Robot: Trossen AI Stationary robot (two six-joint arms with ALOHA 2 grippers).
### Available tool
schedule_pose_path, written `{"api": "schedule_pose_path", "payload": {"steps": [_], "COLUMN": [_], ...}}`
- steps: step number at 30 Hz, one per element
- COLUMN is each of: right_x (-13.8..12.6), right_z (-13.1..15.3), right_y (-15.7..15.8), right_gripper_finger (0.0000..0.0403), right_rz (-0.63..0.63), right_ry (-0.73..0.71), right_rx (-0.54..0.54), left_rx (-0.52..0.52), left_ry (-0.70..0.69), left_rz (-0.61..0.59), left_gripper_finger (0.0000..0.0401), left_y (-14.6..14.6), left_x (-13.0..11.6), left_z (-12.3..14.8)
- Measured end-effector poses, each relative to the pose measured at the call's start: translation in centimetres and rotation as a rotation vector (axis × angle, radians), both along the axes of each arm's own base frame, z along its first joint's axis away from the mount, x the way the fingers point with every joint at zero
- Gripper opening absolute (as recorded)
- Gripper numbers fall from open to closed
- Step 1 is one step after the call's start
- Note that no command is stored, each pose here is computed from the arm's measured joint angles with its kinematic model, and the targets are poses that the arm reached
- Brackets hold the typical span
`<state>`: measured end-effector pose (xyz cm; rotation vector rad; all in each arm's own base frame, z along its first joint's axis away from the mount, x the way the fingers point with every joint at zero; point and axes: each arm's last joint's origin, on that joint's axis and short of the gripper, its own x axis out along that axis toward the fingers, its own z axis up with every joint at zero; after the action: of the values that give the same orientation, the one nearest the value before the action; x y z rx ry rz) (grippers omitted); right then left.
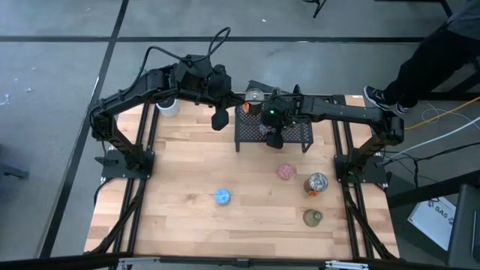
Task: Pick & Place candle stick holders
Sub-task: Put the red scented candle on the shelf
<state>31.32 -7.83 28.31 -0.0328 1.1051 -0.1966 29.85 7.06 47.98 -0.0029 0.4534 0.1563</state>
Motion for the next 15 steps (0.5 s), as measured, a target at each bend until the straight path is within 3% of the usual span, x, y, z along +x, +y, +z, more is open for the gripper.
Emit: {"api": "schedule_pose_path", "payload": {"steps": [15], "right_x": [-0.16], "right_z": [0.39], "right_y": [0.36], "right_gripper_finger": [0.0301], "right_rz": [0.006], "right_ry": [0.01], "right_rx": [0.005], "left_rx": [0.0], "left_ry": [0.0], "left_rz": [0.0], "left_gripper_finger": [0.0002], "left_y": [0.0], "left_x": [0.0], "left_z": [0.0]}}
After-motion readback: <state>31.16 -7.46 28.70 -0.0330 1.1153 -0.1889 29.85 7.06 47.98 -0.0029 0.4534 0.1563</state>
